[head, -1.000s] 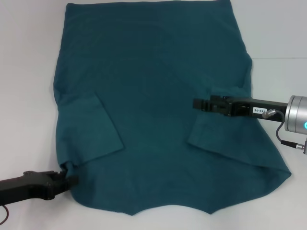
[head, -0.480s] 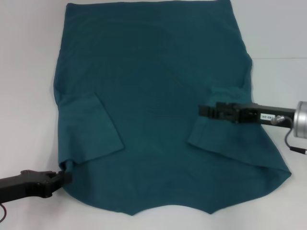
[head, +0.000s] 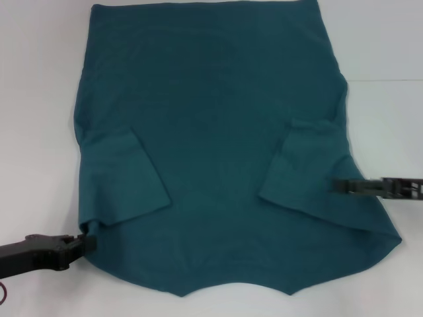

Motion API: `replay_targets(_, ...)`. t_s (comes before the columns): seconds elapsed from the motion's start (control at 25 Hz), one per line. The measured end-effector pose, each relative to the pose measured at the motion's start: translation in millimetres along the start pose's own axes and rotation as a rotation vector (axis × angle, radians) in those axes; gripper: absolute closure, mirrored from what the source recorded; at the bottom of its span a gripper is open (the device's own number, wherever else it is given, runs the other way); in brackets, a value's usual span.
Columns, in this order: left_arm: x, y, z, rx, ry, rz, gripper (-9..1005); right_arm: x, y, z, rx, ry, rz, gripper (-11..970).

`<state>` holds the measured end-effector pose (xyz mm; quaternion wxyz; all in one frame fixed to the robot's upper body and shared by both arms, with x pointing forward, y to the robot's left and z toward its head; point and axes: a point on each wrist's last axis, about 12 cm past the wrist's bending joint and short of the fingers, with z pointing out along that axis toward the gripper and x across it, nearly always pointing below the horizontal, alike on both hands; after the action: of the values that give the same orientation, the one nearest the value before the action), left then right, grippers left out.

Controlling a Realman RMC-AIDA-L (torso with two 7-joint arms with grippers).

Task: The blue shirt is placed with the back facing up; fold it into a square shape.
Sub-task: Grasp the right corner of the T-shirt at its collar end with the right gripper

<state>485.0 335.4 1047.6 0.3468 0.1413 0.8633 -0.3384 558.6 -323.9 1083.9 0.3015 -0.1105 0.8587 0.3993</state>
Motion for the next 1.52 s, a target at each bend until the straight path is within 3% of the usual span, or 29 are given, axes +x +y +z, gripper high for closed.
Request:
replay_targets(0.24, -0.7, -0.2, 0.6, 0.002, -0.001, 0.0, 955, 18.3, -17.8, -37.7, 0.052, 0.009, 0.105, 160)
replay_targets(0.4, -1.1, -0.5, 1.3, 0.004, -0.001, 0.001, 954, 29.8, -26.8, -50.8, 0.099, 0.018, 0.148, 163)
replay_targets(0.64, -2.6, -1.0, 2.2, 0.007, 0.0, 0.006, 954, 40.0, -27.9, -47.3, 0.113, 0.059, 0.164, 168)
replay_targets(1.12, -6.2, -1.5, 3.8, 0.012, 0.002, 0.015, 955, 39.2, -20.7, -28.7, 0.093, 0.119, 0.164, 178)
replay_targets(1.32, -7.0, -1.0, 3.4, 0.011, 0.001, 0.016, 955, 40.0, -21.7, -29.0, 0.104, 0.129, 0.175, 386)
replay_targets(1.52, -7.0, -0.8, 3.2, 0.01, 0.0, 0.015, 954, 41.2, -22.9, -30.2, 0.11, 0.119, 0.182, 496)
